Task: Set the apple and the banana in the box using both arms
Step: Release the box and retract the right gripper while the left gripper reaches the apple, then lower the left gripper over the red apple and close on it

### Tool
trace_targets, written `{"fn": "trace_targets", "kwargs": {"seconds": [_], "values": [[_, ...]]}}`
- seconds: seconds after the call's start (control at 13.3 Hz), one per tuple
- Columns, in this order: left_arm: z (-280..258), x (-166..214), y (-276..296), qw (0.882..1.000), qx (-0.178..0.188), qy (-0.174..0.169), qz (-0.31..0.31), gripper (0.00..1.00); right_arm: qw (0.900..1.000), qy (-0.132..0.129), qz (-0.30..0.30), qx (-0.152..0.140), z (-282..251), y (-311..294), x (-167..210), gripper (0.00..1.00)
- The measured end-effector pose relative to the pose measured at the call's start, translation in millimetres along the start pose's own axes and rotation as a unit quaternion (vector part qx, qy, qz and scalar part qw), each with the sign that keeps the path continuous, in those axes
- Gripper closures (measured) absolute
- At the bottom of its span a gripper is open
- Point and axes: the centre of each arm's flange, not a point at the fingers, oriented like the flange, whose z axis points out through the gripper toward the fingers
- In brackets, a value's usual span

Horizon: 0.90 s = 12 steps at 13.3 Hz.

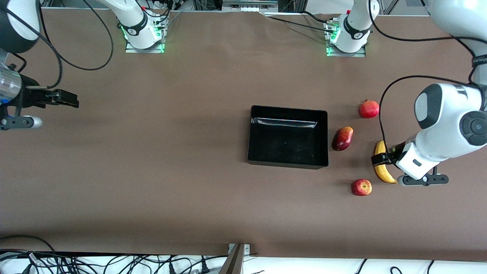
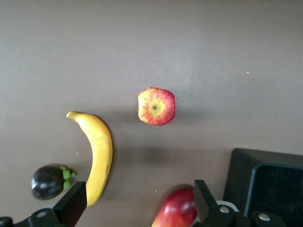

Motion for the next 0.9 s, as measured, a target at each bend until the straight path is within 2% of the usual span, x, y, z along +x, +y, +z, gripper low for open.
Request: {"fn": "trace_targets", "kwargs": {"seconds": [0.15,0.23,0.38,0.68,0.9], "values": [[32,9,-7,1.0,0.0,0.006,-0.006,0.0,1.0,-0.001,-0.005,0.019,4,11,-5,0.0],[49,13,-11,1.0,0.0,0.009,-0.009,0.0,1.0,0.007,-0.01,0.026,7,14,-7,0.0],[77,18,-16,1.0,0.001,0.012,-0.013,0.0,0.999,0.031,-0.011,0.017,11,23,-20,0.0],[113,25,-15,0.999,0.0,0.027,-0.036,0.0,0.999,0.052,0.005,-0.006,-1,44,-56,0.0],[138,24,-4,0.998,0.031,0.032,-0.034,0.0,0.997,0.076,0.009,-0.014,-20,48,-70,0.0]]}}
